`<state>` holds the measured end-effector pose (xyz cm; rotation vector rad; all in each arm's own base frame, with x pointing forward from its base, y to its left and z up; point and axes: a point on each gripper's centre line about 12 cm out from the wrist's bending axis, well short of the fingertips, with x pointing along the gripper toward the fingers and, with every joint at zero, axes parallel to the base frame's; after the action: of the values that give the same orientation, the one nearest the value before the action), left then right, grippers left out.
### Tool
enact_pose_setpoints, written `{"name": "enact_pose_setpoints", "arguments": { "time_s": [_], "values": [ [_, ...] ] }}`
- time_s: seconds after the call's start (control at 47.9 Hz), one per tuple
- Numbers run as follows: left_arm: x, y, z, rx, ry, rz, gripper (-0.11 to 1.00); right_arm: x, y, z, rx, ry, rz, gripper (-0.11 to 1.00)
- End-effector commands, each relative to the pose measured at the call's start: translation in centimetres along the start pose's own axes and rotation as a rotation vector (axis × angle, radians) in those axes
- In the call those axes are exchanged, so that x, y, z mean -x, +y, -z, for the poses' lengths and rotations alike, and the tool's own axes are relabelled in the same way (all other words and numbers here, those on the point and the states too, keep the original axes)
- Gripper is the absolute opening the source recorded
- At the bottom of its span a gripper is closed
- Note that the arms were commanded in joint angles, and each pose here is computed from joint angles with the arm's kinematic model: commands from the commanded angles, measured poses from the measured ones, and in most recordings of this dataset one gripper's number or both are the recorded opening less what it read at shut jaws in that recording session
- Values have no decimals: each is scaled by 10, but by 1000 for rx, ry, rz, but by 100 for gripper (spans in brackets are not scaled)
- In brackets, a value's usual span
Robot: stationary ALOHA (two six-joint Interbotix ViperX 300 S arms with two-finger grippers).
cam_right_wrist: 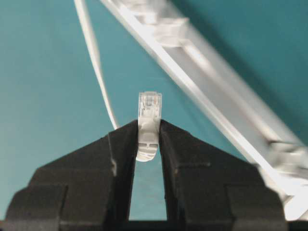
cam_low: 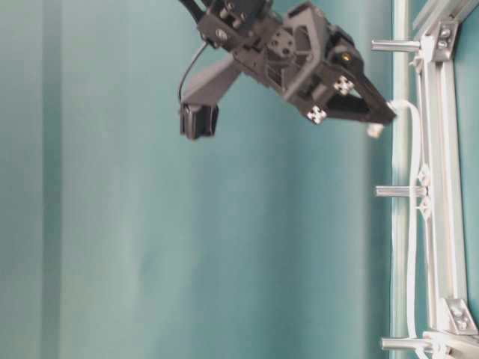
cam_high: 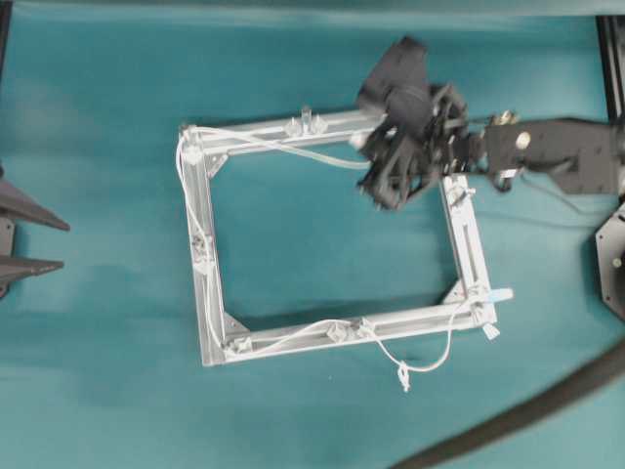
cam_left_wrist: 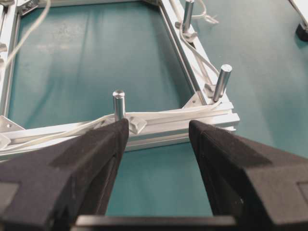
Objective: Move the cable alternately left and right between 8 pins so it hooks onto each one.
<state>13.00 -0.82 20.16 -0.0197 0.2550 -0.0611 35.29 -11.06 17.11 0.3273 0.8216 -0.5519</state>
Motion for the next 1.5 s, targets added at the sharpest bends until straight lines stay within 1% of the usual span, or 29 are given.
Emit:
{"name": "enact_pose_setpoints", "arguments": {
  "time_s": [0.0, 0.083, 0.25, 0.48, 0.605, 0.689, 0.814, 0.897, 1.064, 1.168, 1.231, 1.294, 1.481],
  "values": [
    [0, 0, -10, -7, -23, -4, 65, 11, -6, -12, 14, -49, 4, 16],
    [0, 0, -10, -8, -23, -1, 65, 12, -11, -17, 50, -65, 24, 16],
    [0, 0, -10, -7, -23, -4, 65, 21, -17, -23, 188, -112, 57, 16],
    [0, 0, -10, -6, -23, -4, 65, 35, -24, -24, 305, -165, 85, 16],
    [0, 0, -10, -6, -23, -4, 65, 48, -25, -23, 328, -203, 72, 16],
    [0, 0, -10, -7, -23, -4, 65, 56, -23, -20, 333, -238, 30, 16],
    [0, 0, -10, -7, -23, -4, 65, 56, -24, -10, 334, -255, -24, 16],
    [0, 0, -10, -7, -23, -4, 65, 54, -29, -3, 330, -247, -27, 16],
    [1, 0, -11, -6, -25, -4, 65, 53, -39, -1, 327, -236, -4, 16],
    [0, 0, -10, -7, -23, -4, 65, 52, -44, -2, 342, -236, 18, 16],
    [1, 0, -11, -7, -25, -4, 65, 52, -48, -2, 361, -235, 37, 16],
    [0, 0, -10, -7, -23, -4, 65, 51, -51, -2, 389, -233, 53, 16],
    [0, 0, -10, -7, -23, -4, 65, 45, -57, 1, 515, -216, 105, 16]
  ]
}}
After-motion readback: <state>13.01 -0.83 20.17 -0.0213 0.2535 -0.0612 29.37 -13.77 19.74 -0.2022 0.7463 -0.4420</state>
